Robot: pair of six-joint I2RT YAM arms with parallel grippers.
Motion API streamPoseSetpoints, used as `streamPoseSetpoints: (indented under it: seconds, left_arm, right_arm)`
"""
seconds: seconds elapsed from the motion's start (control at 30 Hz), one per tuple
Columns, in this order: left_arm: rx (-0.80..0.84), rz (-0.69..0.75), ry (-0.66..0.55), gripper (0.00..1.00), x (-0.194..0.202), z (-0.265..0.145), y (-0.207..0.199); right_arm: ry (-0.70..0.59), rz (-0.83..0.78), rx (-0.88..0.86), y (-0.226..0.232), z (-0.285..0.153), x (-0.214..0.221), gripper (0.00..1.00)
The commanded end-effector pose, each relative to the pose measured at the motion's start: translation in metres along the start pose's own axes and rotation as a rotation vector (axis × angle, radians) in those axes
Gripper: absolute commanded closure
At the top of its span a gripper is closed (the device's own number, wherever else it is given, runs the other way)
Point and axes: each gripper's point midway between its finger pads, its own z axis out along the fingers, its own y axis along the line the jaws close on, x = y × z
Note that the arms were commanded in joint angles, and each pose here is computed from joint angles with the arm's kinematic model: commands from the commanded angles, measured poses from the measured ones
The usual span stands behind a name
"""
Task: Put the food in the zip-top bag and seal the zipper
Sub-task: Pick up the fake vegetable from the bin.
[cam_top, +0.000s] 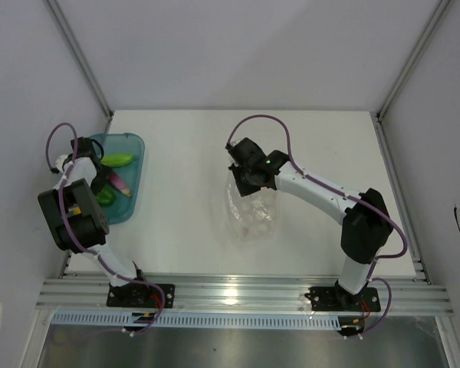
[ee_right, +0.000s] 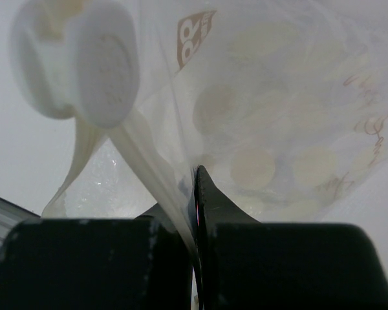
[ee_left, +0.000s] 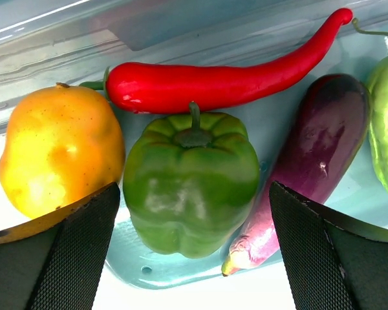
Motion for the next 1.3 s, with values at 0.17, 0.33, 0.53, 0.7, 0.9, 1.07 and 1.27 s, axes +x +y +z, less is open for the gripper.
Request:
streamPoseSetpoints:
  seconds: [0.17,0.33,0.53,0.7,0.9,1.07,1.27]
  left_arm:
    - [0.005,0.024,0.051,0.18,-0.004,0.007,-0.004]
    - [0.037,0.031,0.058,0.44,-0.002,0.009,-0.005]
    - [0.102,0.014,-0.003,0.63,-0.010,-0.010,-0.004]
    - [0.204,0.018,-0.024,0.88,-0.011,-0.045,-0.016]
    - [0.376,0.064,-0.081,0.99,-0.002,-0.101,-0.027]
    - [0.637,0.157,-0.038,0.99,0.035,-0.164,-0.044]
    - [1.394,0.362,0.113,0.99,0.125,-0.308,-0.067]
  right_arm:
    - [-0.053,0.016,-0.005,0.004,-0.019,-0.009,1.00]
    - [-0.065,0.019,-0.007,0.009,-0.025,-0.010,1.00]
    - [-0.075,0.016,-0.004,0.013,-0.033,-0.010,1.00]
    - [-0.076,0.025,-0.001,0.014,-0.034,-0.010,1.00]
    - [-0.081,0.036,-0.002,0.016,-0.036,-0.015,1.00]
    - [-0.045,0.049,0.028,0.010,-0.027,-0.014,1.00]
    - [0.002,0.071,0.024,0.007,-0.018,-0.017,1.00]
